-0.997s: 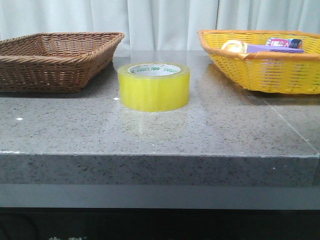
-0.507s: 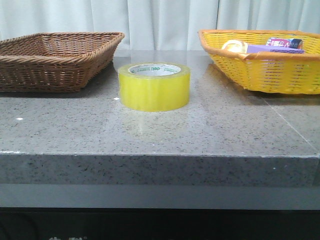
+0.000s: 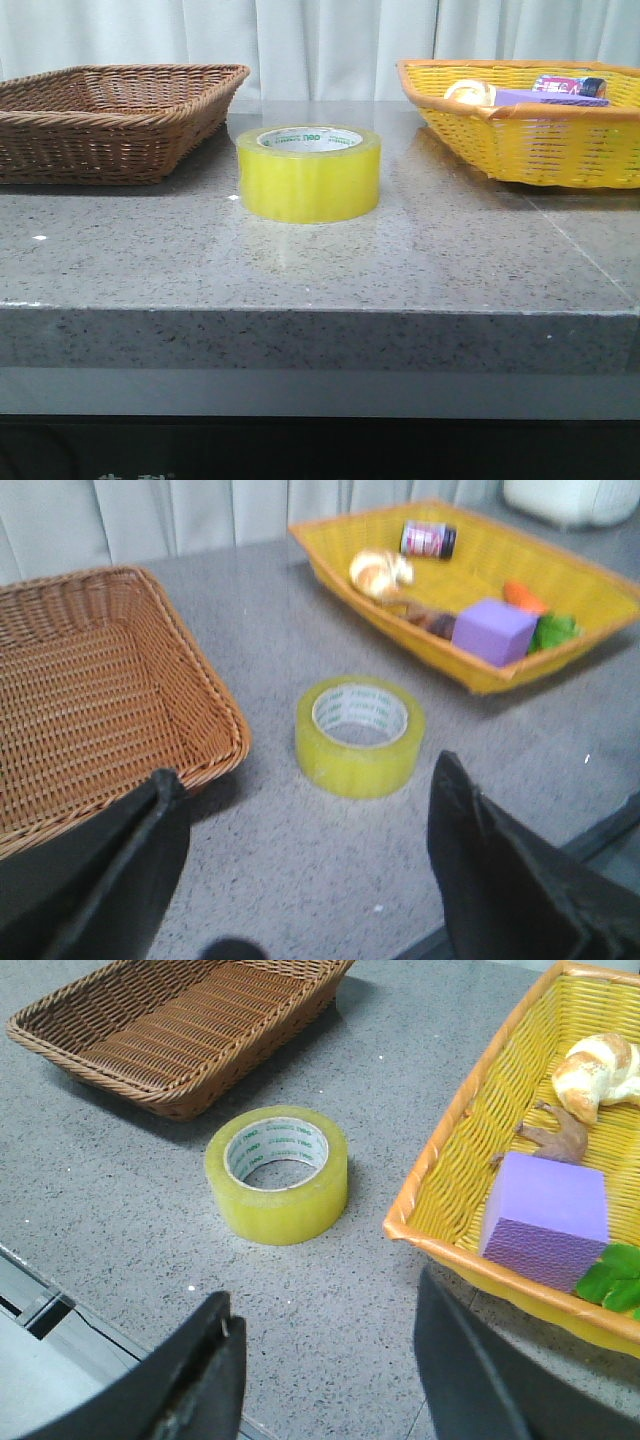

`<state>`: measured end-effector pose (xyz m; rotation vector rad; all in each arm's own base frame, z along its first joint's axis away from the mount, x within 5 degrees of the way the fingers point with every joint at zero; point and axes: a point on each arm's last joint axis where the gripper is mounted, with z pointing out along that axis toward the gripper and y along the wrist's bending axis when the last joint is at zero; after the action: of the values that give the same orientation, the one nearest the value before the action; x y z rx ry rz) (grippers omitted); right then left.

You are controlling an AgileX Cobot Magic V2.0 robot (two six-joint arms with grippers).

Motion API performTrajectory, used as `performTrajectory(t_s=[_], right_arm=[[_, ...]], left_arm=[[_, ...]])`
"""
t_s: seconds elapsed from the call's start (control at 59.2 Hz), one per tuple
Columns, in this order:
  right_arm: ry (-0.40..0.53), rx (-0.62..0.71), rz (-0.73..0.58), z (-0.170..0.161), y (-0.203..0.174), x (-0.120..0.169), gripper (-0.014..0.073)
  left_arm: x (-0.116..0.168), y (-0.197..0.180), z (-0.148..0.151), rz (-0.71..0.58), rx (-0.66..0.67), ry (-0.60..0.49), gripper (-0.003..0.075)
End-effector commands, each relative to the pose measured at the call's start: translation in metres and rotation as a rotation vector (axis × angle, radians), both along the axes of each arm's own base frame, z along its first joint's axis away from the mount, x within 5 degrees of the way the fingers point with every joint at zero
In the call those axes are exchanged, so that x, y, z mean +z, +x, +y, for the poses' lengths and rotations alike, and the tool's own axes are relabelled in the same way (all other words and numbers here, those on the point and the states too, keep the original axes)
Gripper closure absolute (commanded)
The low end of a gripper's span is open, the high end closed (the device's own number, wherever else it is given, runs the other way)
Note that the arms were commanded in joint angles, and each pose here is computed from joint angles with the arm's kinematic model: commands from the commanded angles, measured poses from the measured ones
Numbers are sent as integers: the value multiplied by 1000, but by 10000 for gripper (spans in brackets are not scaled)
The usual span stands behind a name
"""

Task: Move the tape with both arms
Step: 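Open the right gripper and withdraw it from the tape roll, then lower the left gripper over the tape roll and grip its rim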

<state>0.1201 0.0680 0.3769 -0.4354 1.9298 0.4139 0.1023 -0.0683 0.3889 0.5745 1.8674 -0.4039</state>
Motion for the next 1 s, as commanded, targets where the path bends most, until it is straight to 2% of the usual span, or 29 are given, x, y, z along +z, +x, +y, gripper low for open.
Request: performTrajectory(t_s=[0.0,0.237,0.49,0.777,0.98], right_arm=[[37,-9,-92,-1,1,15,182],[37,-9,-92,-1,1,15,182],[37,-9,-92,-1,1,15,182],[37,-9,-92,-1,1,15,182],[37,-9,-92,-1,1,15,182]], left_arm=[[19,14,-11,-32,-30,27,229],[24,64,-44,120,-97,235,228],[21,115,-81,230,-219,391,228],[12,156,-122,316,-451,484,224],[4,177,-148,273,-559,539,213]])
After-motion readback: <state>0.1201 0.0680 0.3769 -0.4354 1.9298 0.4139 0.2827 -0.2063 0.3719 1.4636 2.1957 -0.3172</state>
